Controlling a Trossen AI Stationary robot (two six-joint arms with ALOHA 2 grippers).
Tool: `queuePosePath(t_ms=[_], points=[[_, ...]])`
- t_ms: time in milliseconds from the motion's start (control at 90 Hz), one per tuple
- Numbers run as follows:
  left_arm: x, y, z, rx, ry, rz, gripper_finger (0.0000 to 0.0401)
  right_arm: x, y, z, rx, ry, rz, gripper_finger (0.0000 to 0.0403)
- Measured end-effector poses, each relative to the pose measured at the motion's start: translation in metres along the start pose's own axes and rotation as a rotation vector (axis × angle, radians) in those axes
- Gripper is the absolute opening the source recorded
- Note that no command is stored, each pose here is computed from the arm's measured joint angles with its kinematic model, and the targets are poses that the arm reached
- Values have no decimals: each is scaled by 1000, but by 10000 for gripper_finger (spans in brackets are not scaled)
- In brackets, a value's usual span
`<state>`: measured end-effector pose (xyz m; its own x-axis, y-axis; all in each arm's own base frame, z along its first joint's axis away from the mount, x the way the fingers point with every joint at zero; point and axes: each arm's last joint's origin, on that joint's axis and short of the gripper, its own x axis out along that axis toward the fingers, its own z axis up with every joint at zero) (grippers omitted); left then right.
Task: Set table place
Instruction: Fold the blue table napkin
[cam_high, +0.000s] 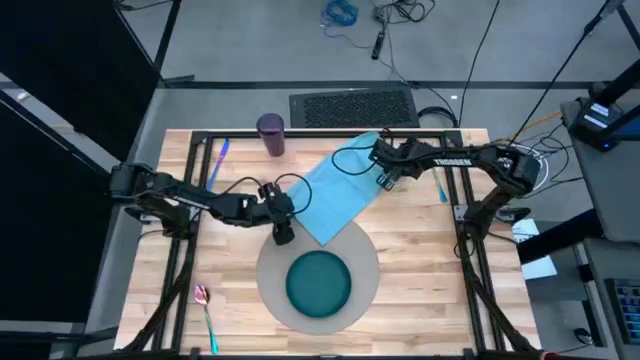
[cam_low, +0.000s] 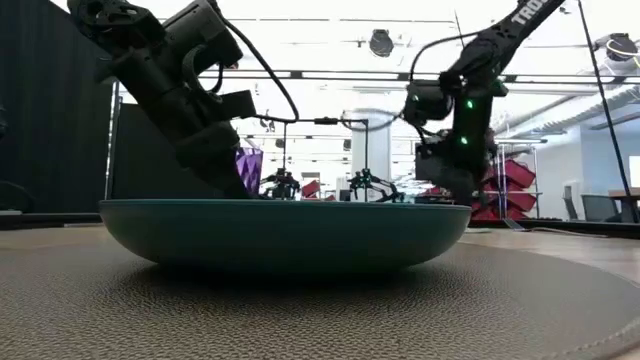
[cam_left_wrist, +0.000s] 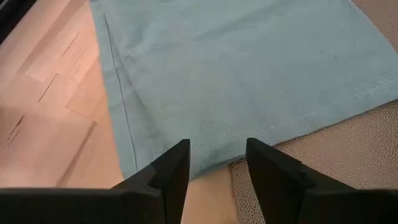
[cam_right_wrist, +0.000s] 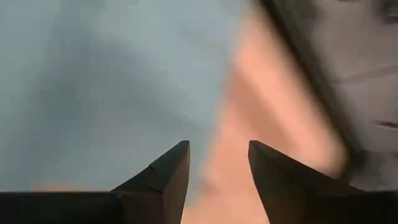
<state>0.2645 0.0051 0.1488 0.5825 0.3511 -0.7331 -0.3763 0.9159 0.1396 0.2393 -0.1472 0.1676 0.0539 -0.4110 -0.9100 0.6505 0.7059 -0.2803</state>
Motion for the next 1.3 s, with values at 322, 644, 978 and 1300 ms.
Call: queuePosePath(t_ms=[322,644,978,1300], points=[[0,0,0,0,0,-1,144,26,-2,-1,56,117,209,157],[-2,-5,-2,15,5,-12,144,39,-3,-4,47,187,154,157],[-2,-5,-2,13,4,-11,144,36,-16,-21,-5,306,-153,157],[-2,-5,-2,13,4,-11,144,21,-13,-17,-6,226,-148,157]])
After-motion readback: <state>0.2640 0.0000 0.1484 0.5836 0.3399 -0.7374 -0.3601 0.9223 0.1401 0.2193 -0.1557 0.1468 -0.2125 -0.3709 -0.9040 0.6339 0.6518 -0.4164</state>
